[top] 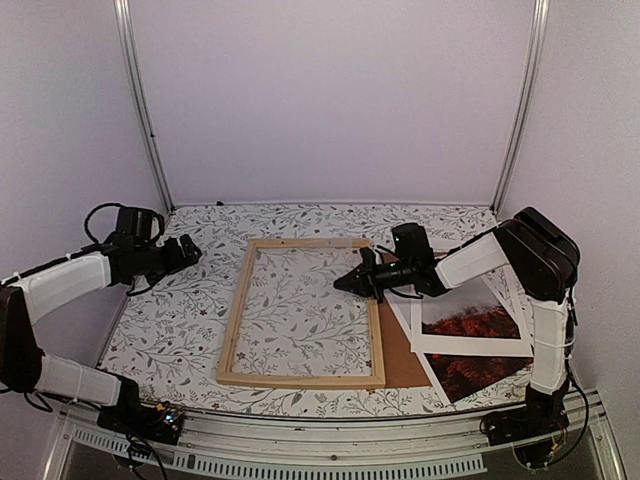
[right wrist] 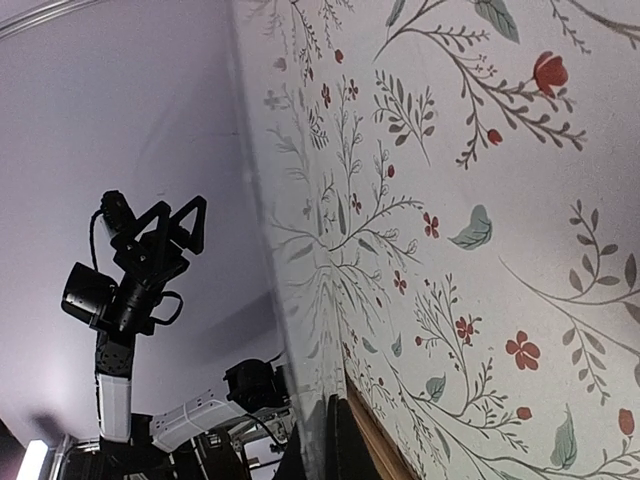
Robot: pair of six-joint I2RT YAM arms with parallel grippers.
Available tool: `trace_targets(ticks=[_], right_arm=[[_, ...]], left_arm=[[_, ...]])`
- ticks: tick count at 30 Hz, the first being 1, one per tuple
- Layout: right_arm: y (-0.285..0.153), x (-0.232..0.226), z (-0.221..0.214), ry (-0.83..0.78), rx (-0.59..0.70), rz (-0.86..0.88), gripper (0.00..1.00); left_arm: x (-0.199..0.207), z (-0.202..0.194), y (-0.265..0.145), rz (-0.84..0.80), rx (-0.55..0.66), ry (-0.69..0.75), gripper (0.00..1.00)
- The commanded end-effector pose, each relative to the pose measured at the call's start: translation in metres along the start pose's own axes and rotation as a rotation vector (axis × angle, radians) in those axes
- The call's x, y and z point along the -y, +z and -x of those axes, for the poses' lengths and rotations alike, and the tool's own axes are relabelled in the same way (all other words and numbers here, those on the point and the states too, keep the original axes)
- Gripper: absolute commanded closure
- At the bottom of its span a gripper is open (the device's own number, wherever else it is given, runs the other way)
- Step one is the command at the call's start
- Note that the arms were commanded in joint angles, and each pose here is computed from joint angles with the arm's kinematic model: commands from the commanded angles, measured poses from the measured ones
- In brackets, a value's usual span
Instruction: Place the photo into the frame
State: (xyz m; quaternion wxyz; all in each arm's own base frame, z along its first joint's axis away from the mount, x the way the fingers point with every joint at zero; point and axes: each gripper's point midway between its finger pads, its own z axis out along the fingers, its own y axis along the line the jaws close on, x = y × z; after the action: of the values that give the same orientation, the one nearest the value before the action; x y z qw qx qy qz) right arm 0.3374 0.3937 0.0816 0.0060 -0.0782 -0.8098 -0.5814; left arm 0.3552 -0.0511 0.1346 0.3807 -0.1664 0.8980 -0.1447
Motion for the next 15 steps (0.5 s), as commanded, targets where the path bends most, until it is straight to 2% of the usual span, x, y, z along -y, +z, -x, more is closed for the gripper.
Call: trace_targets(ticks=[1,15], right_arm=[[-0.006,-0.021,0.012,-0.094,0.063,-0.007,1.00],[-0.010,-0.004,0.022,-0.197,0.099,-0.168,1.00]], left_arm=[[0.007,-0.009,0.008,-0.050,-0.031,0.017,0.00],[0.037,-0.027,0.017,-0.088,-0.076,0.112,0.00]])
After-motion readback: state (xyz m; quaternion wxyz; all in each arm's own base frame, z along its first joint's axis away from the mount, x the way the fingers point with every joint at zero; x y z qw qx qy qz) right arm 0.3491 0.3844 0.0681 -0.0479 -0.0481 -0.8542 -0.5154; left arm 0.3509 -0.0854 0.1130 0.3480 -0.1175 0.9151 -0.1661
